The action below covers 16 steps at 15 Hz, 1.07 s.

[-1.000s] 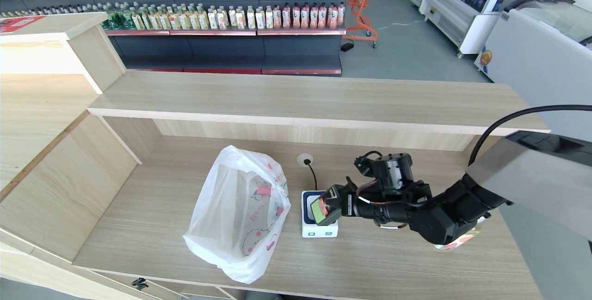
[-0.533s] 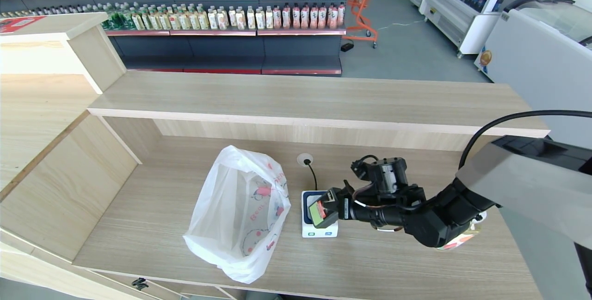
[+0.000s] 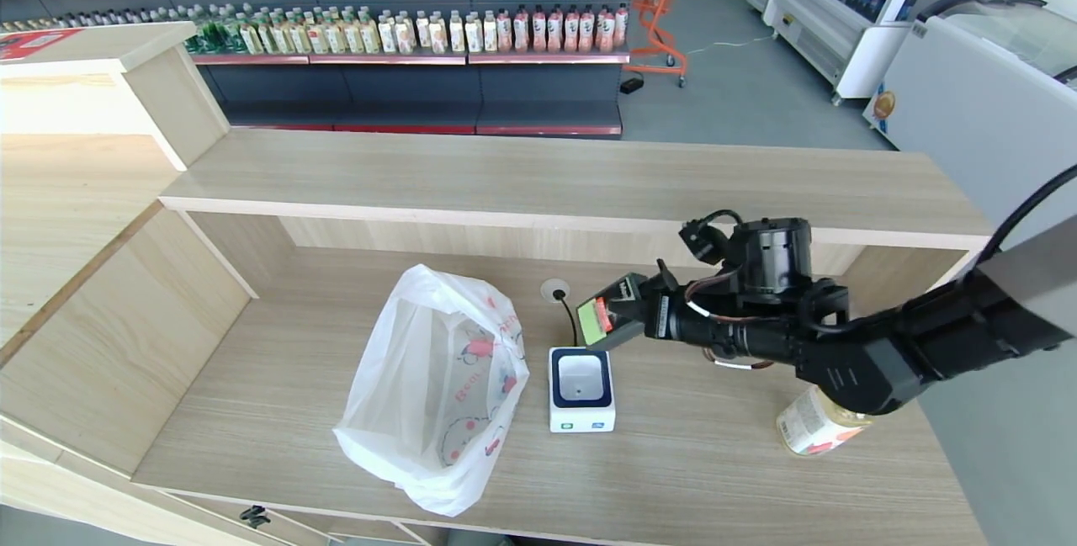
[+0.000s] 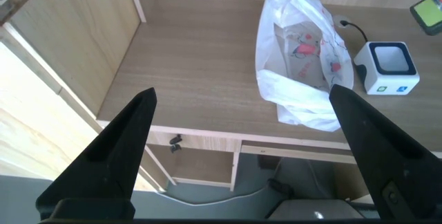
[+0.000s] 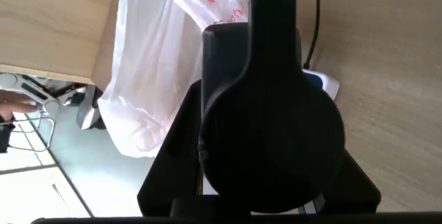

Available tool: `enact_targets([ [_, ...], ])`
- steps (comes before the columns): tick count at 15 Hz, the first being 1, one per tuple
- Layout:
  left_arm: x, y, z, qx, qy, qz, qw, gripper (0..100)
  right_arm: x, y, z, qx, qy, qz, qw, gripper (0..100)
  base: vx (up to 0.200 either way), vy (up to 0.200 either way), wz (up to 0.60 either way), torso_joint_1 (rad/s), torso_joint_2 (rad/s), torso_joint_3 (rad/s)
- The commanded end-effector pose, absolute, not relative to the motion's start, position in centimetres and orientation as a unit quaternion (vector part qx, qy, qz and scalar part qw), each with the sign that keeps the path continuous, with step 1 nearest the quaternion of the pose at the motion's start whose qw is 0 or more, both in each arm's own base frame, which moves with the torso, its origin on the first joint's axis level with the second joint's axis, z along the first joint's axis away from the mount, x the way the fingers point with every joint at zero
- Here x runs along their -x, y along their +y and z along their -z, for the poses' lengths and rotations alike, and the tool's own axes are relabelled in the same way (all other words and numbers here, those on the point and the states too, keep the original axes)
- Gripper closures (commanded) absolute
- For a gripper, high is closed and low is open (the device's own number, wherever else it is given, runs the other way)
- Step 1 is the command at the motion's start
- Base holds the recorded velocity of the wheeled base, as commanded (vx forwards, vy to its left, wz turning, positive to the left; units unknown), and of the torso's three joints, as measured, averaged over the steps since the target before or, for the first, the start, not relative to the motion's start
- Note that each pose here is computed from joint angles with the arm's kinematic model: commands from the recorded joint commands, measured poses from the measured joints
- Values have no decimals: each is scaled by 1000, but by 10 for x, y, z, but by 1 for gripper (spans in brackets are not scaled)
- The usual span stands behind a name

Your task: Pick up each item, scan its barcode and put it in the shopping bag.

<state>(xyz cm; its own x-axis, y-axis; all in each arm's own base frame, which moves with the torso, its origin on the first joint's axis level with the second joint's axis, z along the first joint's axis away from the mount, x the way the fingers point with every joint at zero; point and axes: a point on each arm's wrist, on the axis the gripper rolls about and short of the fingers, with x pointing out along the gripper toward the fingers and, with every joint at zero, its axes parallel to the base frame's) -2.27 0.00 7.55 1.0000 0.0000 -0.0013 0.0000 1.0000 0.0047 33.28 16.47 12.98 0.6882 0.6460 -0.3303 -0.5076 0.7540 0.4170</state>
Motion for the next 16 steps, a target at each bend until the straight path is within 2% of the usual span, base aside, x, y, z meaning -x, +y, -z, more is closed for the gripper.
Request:
enact_targets([
  [1,23,0,-76,-2,1,0,1000,0,-282,98,-183,-45,150,-286,945,100,0,0,0,0,0,0],
  [3,23,0,-76,-2,1,0,1000,0,-251,79,-175,-1,135,-280,950,100,0,0,0,0,0,0],
  [6,22,0,-76,-2,2,0,1000,0,-214,63,-165,-2,144,-269,952,100,0,0,0,0,0,0],
  [12,23,0,-76,-4,1,0,1000,0,-195,53,-170,-35,137,-254,957,100,0,0,0,0,0,0],
  [16,23,0,-76,-3,1,0,1000,0,-197,54,-169,-66,147,-250,955,100,0,200,0,-4,0,2],
])
